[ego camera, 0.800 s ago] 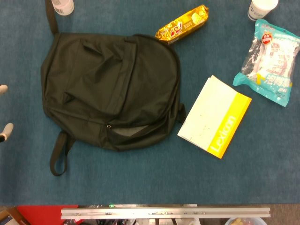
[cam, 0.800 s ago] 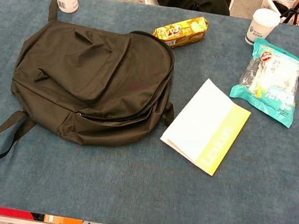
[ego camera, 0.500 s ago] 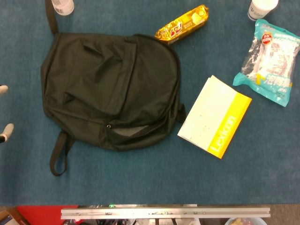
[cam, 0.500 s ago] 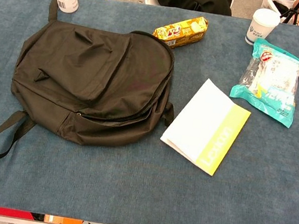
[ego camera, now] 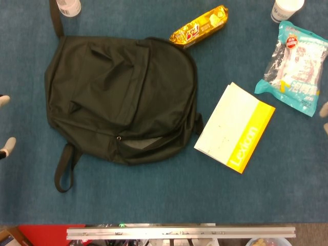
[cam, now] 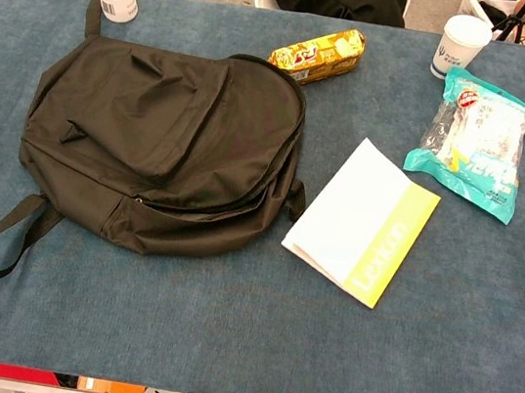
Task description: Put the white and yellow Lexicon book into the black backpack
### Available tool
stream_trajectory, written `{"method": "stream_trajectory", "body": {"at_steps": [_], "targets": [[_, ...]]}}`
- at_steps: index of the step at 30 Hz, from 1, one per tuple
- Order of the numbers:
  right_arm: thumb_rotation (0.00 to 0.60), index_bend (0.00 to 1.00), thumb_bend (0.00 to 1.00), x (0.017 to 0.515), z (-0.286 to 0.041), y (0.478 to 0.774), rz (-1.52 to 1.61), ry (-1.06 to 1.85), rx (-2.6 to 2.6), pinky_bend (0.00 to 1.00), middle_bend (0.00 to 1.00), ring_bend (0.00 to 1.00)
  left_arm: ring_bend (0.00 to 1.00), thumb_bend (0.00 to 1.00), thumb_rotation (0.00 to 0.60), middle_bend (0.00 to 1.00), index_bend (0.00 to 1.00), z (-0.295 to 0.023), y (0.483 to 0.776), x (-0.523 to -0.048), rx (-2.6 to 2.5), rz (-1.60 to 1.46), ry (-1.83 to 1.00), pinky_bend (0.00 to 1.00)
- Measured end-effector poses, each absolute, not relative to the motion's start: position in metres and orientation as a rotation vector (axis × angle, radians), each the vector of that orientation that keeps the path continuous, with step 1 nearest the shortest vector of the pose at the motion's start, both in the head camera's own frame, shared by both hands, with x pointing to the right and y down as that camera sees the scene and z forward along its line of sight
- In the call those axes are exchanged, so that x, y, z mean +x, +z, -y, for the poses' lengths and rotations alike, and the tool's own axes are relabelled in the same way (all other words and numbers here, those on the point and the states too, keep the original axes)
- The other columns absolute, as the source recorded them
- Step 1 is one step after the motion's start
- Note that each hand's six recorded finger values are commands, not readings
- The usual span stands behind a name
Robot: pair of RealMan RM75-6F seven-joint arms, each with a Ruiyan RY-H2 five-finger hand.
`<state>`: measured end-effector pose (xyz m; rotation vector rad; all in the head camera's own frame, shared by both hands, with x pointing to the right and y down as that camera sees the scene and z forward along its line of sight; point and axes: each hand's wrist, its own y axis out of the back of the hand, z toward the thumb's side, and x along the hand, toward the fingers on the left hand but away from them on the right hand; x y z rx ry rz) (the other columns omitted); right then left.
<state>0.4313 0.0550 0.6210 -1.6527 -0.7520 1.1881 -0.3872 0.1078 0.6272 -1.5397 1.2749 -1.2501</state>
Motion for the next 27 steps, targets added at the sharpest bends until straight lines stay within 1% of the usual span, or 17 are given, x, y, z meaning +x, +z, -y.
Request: {"method": "stream_trajectory", "body": {"at_steps": [3,5,8,11,18,27], "targets": [[0.6,0.35,0.22,0.425,-0.057,0.631,0.671,1.194,-1.651,0.34,0.38,0.29,0.11,0.17,0.6,0.21,0.2,-0.109,0.626,-0.387,-1.542,-1.275,-1.246,0.12],[0.6,0.28,0.14,0.421,-0.059,0.638,0.621,1.2,-1.655,0.26,0.33,0.23,0.11,0.17,0.6,0.21,0.2,-0.111,0.626,-0.387,-1.545,-1.274,-1.246,0.12],[0.6,0.2,0.09,0.412,-0.062,0.653,0.539,1.198,-1.65,0.22,0.28,0.17,0.11,0.17,0.6,0.21,0.2,-0.113,0.625,-0.388,-1.549,-1.279,-1.245,0.12],[0.6,0.15,0.08,0.403,-0.065,0.667,0.474,1.182,-1.642,0.22,0.25,0.15,0.11,0.17,0.6,0.21,0.2,-0.115,0.624,-0.389,-1.548,-1.285,-1.246,0.12],[0.6,0.14,0.08,0.38,-0.065,0.702,0.346,1.143,-1.65,0.22,0.24,0.14,0.11,0.17,0.6,0.21,0.2,-0.12,0.624,-0.391,-1.559,-1.289,-1.246,0.12],[0.6,0.14,0.08,0.363,-0.059,0.731,0.273,1.109,-1.621,0.22,0.24,0.14,0.11,0.17,0.6,0.21,0.2,-0.124,0.625,-0.397,-1.562,-1.305,-1.256,0.12]]}}
